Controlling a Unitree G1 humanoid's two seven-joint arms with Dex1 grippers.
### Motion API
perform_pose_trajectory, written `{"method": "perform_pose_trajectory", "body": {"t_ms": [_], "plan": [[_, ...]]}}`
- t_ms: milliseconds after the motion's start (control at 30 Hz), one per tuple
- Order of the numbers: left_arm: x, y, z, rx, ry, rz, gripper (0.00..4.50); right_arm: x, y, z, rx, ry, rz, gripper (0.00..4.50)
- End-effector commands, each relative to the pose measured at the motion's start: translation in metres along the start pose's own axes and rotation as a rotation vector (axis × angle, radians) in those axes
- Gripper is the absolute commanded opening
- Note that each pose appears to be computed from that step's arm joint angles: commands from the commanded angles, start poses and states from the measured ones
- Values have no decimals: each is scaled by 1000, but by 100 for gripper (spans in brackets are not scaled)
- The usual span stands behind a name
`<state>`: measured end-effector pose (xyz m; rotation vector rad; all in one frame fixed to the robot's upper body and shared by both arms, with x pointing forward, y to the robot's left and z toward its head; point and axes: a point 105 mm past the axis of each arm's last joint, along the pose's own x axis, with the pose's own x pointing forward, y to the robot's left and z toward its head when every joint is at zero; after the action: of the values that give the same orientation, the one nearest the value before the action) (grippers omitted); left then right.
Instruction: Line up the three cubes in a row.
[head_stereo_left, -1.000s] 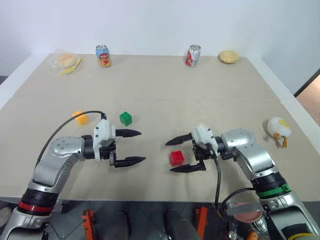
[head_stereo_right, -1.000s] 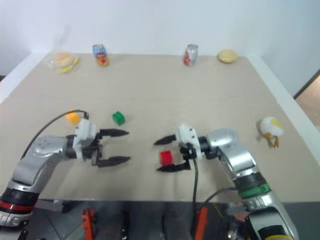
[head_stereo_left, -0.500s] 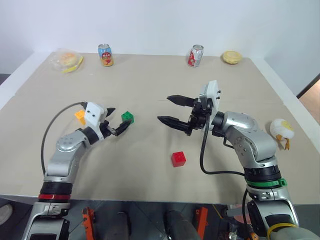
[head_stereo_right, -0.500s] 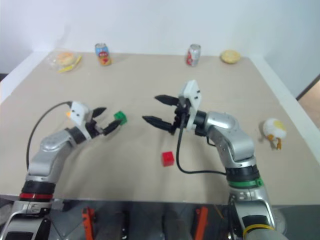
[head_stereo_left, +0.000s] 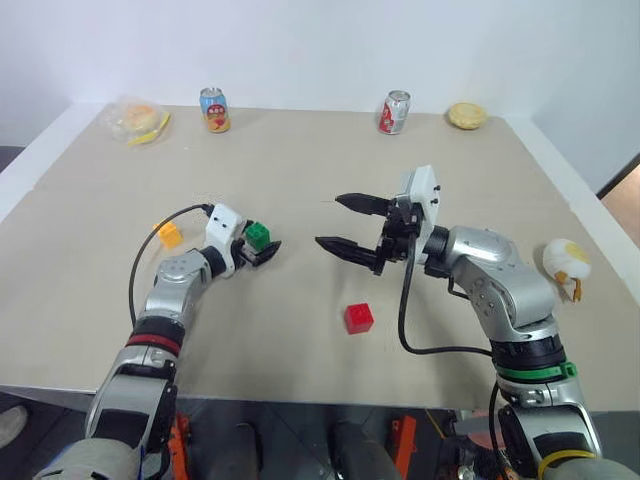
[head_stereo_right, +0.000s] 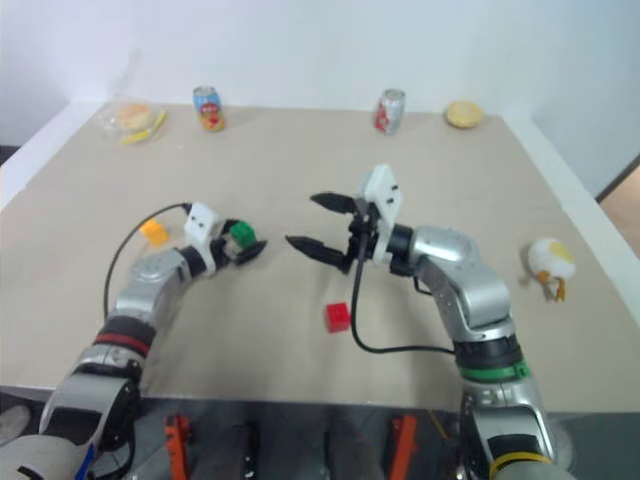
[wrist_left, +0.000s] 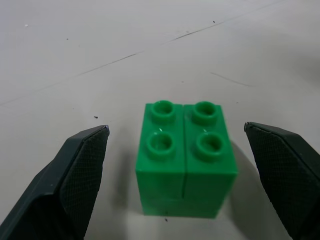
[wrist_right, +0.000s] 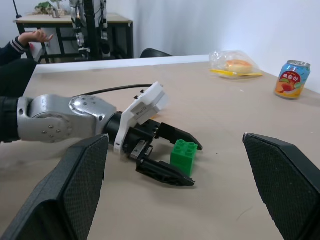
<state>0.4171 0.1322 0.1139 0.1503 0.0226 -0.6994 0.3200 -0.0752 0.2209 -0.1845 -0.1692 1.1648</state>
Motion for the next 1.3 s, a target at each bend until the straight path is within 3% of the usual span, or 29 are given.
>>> {"method": "perform_pose_trajectory", "body": {"t_ms": [33,200,267,433,667,1300], "plan": [[3,1,9,29,-27,-17,364,-5,3,15,-48,-35,2,450],[3,-3,12,35,-43,-52,191,-7,2,16,-47,-36,-13,450],[-1,-17,21,64,-83,-160,138,-8,3,16,-39,-39,-2,450],[-26,-55,38,91,-160,-429,138,-19,13,16,-23,-9,66,450],[-73,-102,13,214,12,-755,138,-45,23,-1,-4,148,167,450],[-55,-132,6,234,56,-863,138,-55,31,-13,-10,225,158,450]]}}
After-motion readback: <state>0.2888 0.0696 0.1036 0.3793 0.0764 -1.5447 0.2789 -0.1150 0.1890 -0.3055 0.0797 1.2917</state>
